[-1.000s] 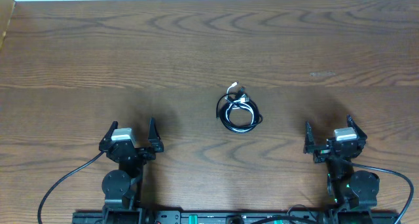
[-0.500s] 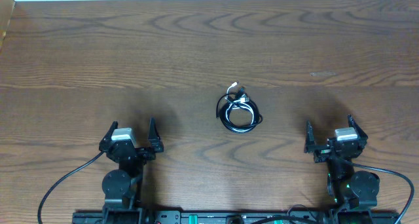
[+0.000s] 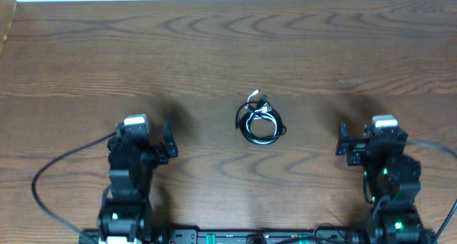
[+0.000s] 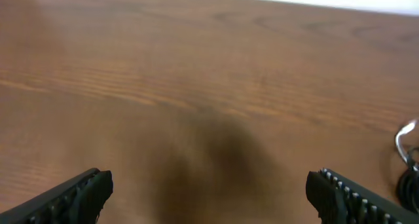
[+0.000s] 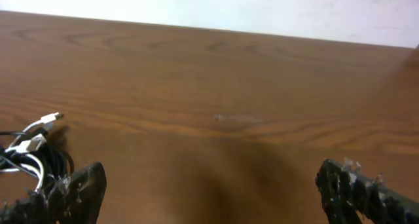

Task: Untangle cables
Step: 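Move both grippers inward to the tangled black and white cable bundle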

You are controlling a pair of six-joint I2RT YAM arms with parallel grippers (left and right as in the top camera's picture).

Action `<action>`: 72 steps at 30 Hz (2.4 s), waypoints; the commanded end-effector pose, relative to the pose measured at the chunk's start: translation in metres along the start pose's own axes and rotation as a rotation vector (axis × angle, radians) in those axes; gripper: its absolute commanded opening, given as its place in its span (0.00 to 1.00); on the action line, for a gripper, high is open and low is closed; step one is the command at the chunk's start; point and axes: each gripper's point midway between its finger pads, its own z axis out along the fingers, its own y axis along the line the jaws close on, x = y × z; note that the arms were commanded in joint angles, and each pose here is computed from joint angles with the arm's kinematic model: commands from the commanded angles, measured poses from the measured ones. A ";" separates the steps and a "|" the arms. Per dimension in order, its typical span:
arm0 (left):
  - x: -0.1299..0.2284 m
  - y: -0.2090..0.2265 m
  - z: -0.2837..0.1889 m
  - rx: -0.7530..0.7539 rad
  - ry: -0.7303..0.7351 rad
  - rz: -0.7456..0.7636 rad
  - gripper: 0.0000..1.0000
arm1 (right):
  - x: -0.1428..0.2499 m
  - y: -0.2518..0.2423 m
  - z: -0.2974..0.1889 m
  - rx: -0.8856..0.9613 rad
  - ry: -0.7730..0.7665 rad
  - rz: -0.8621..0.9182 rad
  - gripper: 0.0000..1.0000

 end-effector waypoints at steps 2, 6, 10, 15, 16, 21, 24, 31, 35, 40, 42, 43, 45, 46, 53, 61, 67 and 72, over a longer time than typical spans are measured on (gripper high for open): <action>-0.023 -0.001 0.002 -0.017 0.089 -0.003 1.00 | -0.016 0.003 0.011 -0.022 0.109 0.010 0.99; -0.027 -0.002 -0.006 -0.037 0.247 -0.025 1.00 | -0.014 0.012 0.017 -0.084 0.305 -0.019 0.99; -0.046 -0.003 -0.024 -0.062 0.290 -0.165 1.00 | -0.040 0.044 0.011 -0.274 0.283 0.016 0.99; -0.056 -0.001 -0.029 -0.065 0.243 -0.168 1.00 | -0.062 0.053 0.009 -0.329 0.192 0.013 0.99; -0.061 -0.011 -0.028 -0.010 0.230 -0.176 1.00 | -0.068 0.052 0.011 -0.328 0.164 0.013 0.99; -0.087 -0.016 -0.024 -0.001 0.233 -0.178 1.00 | -0.067 0.044 0.017 -0.274 0.207 0.042 0.99; -0.086 -0.011 -0.018 -0.054 0.334 -0.165 1.00 | -0.074 0.043 0.018 -0.273 0.277 0.048 0.99; -0.053 -0.067 0.005 0.039 0.506 -0.013 1.00 | -0.039 0.058 0.032 -0.287 0.526 0.023 0.99; -0.025 -0.094 0.018 0.074 0.604 0.071 1.00 | -0.023 0.084 0.033 -0.251 0.571 -0.138 0.99; -0.036 -0.145 0.038 0.300 0.560 -0.013 1.00 | -0.047 0.117 0.038 -0.369 0.461 -0.112 0.99; -0.026 -0.150 0.058 0.271 0.590 -0.080 1.00 | -0.052 0.094 0.048 -0.206 0.445 -0.006 0.99; -0.016 -0.153 0.066 0.272 0.624 -0.093 1.00 | -0.053 0.088 0.049 -0.161 0.444 0.023 0.99; 0.007 -0.159 0.081 0.272 0.684 -0.072 1.00 | -0.052 0.078 0.052 -0.083 0.444 0.091 0.99; 0.017 -0.164 0.086 0.285 0.702 -0.031 0.99 | -0.051 0.077 0.053 -0.067 0.446 0.114 0.99; 0.103 -0.220 0.102 0.392 0.851 0.171 0.80 | -0.024 0.045 0.063 0.061 0.554 0.263 0.99; 0.120 -0.250 0.098 0.451 0.840 0.232 0.08 | -0.018 0.041 0.061 0.073 0.578 0.263 0.99; 0.000 -0.268 0.052 0.562 0.571 0.066 0.07 | -0.010 0.063 0.060 -0.053 0.632 0.261 0.99; -0.036 -0.270 0.028 0.667 0.528 -0.035 0.08 | 0.008 0.117 0.064 -0.378 0.731 0.225 0.99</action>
